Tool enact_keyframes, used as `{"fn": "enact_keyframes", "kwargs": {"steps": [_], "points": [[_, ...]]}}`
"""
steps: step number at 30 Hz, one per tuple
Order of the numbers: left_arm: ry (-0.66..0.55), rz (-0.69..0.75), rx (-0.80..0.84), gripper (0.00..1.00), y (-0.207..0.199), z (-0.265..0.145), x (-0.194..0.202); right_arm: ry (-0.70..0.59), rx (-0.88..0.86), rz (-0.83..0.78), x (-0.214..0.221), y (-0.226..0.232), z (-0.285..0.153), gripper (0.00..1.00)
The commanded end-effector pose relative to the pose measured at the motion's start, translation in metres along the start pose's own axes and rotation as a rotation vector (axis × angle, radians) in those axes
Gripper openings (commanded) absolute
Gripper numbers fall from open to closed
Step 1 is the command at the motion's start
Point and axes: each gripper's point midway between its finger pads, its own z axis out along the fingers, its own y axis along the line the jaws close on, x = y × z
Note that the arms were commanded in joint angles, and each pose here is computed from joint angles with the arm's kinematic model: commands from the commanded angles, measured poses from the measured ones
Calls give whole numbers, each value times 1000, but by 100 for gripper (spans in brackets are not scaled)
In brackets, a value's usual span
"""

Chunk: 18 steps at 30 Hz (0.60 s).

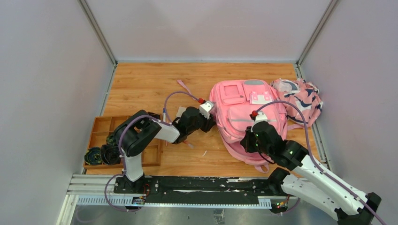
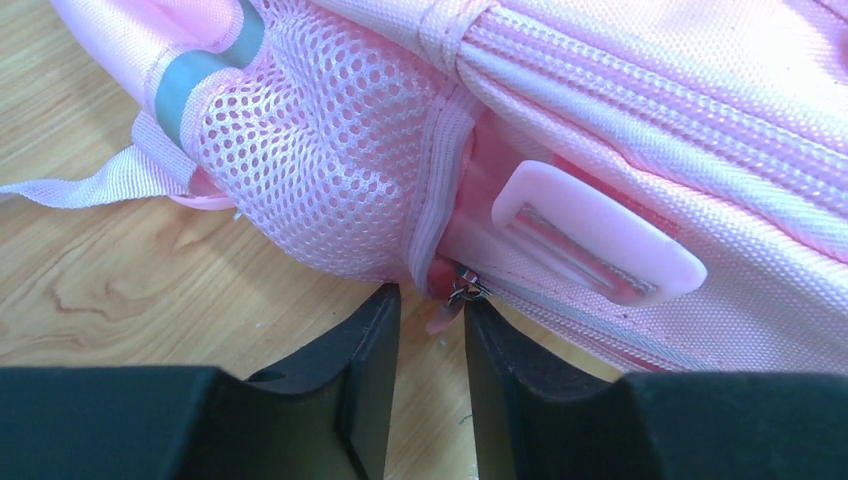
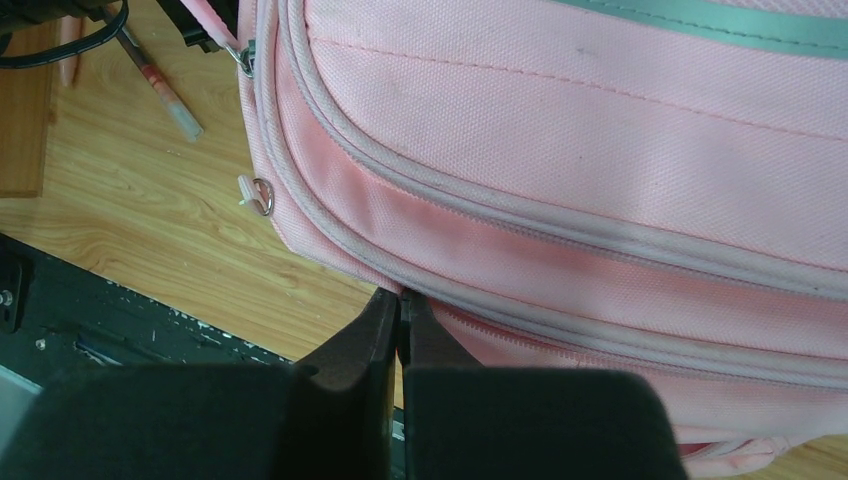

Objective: Pack the student bag
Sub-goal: Zip the student bag at the center of the board.

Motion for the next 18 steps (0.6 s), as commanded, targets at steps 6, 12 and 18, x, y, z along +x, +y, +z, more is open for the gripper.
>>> {"fn": "enact_keyframes", "kwargs": {"steps": [6,12,18], "points": [[-68,-44,-17,10,3,1,-10,-36,37,17,-12,-5,-4,0],[-24,-115,42,0,-11,-6,8,-36,45,20,-10,-7,-2,0],[47,-214,164,0,-55,-24,30,-14,42,28,-5,-5,7,0]]}}
